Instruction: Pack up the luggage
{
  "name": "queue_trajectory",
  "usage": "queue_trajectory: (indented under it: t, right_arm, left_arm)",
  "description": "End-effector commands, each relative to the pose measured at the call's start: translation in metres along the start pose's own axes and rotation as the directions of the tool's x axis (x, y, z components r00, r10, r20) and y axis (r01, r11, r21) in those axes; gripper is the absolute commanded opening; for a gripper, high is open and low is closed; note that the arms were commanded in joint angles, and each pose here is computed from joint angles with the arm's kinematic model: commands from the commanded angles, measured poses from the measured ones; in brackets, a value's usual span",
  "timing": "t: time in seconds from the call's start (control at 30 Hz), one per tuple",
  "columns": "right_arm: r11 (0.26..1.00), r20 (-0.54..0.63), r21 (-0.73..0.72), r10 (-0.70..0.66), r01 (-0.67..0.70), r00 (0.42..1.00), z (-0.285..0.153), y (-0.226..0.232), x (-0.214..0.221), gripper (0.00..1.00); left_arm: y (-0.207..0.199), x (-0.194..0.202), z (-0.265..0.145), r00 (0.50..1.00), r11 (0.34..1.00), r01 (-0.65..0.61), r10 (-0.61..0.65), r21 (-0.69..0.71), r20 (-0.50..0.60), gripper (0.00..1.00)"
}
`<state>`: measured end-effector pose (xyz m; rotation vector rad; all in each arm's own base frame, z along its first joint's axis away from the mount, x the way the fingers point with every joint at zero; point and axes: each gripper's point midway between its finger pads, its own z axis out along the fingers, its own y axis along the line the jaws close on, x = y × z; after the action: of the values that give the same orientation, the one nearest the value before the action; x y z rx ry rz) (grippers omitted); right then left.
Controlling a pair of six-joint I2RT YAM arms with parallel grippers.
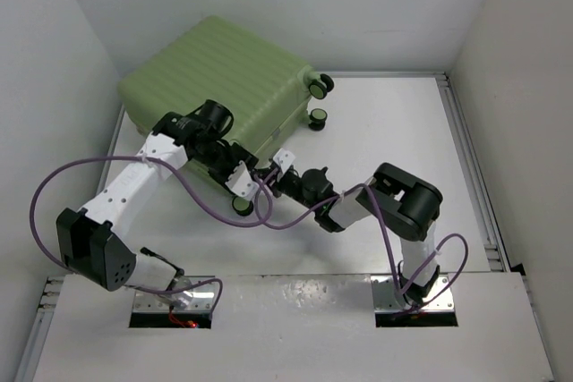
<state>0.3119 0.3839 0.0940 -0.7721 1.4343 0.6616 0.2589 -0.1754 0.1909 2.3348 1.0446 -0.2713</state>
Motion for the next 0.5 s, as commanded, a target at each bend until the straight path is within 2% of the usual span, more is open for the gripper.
queue_trajectory:
  t: [0.0,0.47]
  right_arm:
    - [0.990,0.115,0.138,-0.003,-0.013,0.993,-0.006,-0.047,-0.038,0.00]
    - [0.954,0.055,0.300,0.001,-0.018,0.998,-0.011,-0.134,-0.021,0.00]
  left_arm:
    - [-0.044,0.012,0.003,0.997,0.989,0.036,-0.026,0.146,-0.069,0.00]
    - [-0.063,0.013,0.006,0.996,0.984,0.029,-0.015,0.173,-0.082,0.00]
